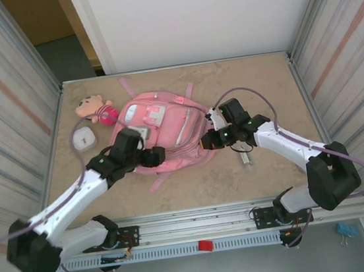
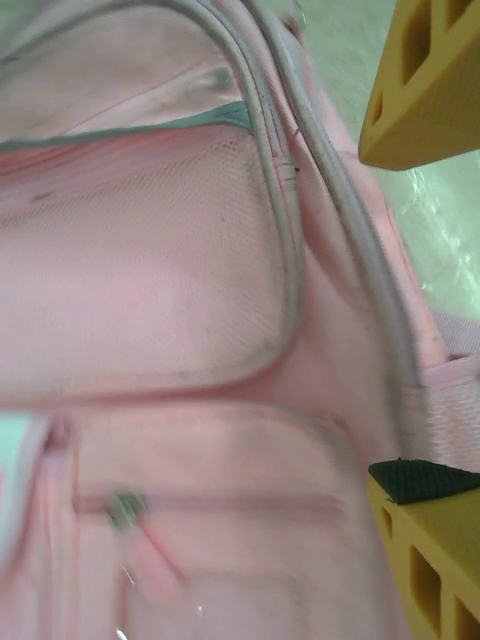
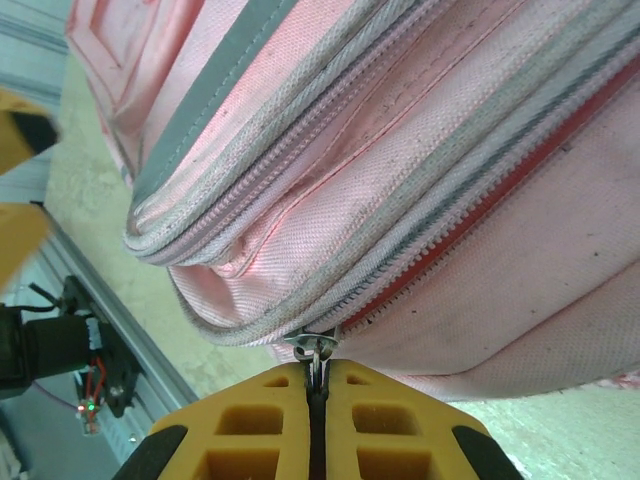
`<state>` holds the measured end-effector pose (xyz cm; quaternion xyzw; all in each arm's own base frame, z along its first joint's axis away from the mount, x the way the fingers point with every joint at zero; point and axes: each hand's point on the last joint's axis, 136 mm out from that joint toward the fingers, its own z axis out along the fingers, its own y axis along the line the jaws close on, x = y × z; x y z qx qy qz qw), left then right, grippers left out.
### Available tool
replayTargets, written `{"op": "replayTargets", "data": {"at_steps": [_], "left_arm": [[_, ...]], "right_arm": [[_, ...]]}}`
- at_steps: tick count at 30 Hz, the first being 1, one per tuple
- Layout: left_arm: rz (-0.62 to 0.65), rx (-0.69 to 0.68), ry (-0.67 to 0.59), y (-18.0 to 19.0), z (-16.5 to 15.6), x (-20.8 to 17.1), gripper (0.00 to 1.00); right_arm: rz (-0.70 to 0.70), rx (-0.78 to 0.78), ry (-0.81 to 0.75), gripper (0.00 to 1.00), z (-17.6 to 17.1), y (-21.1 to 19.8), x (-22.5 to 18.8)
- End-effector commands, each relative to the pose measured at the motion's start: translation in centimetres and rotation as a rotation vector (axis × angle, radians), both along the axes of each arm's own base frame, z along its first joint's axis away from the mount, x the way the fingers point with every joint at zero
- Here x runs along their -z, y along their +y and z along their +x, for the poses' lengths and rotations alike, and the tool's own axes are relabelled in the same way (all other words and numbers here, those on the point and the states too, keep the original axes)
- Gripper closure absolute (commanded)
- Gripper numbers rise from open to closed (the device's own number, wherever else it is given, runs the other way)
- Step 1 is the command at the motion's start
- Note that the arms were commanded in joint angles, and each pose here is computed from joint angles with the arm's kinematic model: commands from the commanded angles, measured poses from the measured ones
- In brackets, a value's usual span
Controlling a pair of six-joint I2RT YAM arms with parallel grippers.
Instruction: Pack the student bag
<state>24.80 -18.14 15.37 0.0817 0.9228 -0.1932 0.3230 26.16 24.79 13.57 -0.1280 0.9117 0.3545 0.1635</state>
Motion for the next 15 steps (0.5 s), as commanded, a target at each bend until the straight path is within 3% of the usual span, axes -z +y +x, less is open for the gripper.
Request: {"op": "replayTargets", "data": {"at_steps": [1, 5, 8, 15], "left_arm": [[-0.146, -0.405, 0.202, 4.1, -2.8, 4.0, 0.22], [-0.289, -0.419, 0.101, 3.8, -1.8, 3.9, 0.21], [-0.322, -0.424, 0.017, 4.1, 0.0, 3.4, 0.21], [-0.388, -0.417, 0.051, 4.4, 5.8, 4.0, 0.2]], "right_arm": [[-0.008, 0.034, -0.053, 1.0, 0.1, -0.1, -1.1], [-0.02, 0.0, -0.077, 1.0, -1.1, 0.7, -1.3], [-0.025, -0.022, -0.09, 1.0, -2.2, 1.4, -1.5], [-0.024, -0.065, -0.091, 1.0, -4.8, 3.9, -1.8]]}}
